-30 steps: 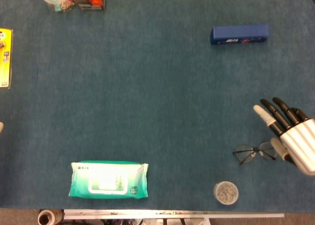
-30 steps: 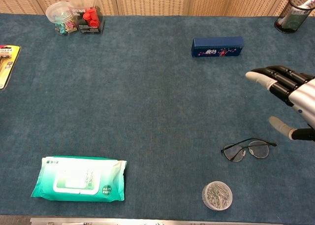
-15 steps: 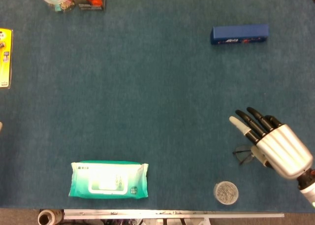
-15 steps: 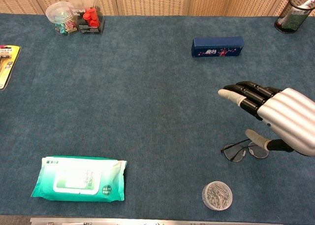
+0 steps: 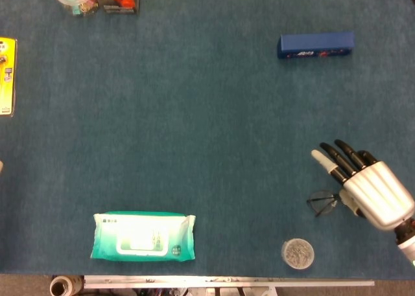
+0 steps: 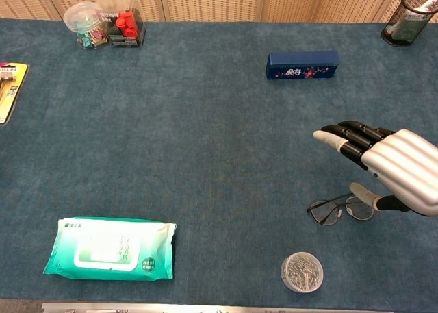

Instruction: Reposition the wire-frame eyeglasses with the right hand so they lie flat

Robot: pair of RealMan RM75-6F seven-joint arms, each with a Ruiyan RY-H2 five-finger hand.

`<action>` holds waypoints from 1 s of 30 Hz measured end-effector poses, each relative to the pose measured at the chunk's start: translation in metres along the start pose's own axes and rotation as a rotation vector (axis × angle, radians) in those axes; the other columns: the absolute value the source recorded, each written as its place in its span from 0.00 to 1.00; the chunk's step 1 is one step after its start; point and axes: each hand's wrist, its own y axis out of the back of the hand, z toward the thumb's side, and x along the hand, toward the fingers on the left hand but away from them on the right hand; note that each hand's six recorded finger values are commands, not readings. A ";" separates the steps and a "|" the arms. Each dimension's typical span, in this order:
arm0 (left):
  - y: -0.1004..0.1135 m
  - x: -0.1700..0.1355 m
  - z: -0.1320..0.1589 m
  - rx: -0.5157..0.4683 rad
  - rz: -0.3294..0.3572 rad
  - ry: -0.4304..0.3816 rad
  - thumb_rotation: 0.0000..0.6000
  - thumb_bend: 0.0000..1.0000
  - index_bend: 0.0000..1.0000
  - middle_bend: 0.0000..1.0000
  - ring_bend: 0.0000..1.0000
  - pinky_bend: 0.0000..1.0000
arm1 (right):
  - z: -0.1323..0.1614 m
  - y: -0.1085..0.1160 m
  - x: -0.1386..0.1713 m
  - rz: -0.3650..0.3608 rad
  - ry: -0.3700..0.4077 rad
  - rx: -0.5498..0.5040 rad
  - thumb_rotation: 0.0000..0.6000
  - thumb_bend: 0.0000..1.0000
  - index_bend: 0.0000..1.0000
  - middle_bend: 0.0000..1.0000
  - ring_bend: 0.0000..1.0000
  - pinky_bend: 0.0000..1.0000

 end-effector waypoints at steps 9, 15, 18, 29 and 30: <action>-0.001 0.000 0.000 0.001 0.000 0.001 1.00 0.19 0.56 0.51 0.36 0.44 | -0.010 -0.019 -0.001 0.055 -0.032 0.009 1.00 0.35 0.00 0.11 0.09 0.34; 0.000 0.000 0.000 0.001 0.000 0.001 1.00 0.19 0.56 0.51 0.36 0.44 | -0.011 -0.030 -0.004 0.086 -0.036 0.015 1.00 0.35 0.00 0.11 0.09 0.34; -0.001 0.000 0.000 0.000 0.000 0.000 1.00 0.19 0.56 0.51 0.36 0.44 | -0.012 -0.035 -0.006 0.101 -0.038 0.018 1.00 0.35 0.00 0.11 0.09 0.34; 0.000 0.000 0.000 -0.003 0.000 0.001 1.00 0.19 0.56 0.51 0.36 0.44 | -0.012 -0.049 -0.012 0.142 -0.040 0.025 1.00 0.35 0.00 0.11 0.09 0.34; 0.000 0.000 0.000 -0.003 0.000 0.001 1.00 0.19 0.56 0.51 0.36 0.44 | -0.012 -0.050 -0.013 0.144 -0.039 0.026 1.00 0.35 0.00 0.11 0.09 0.34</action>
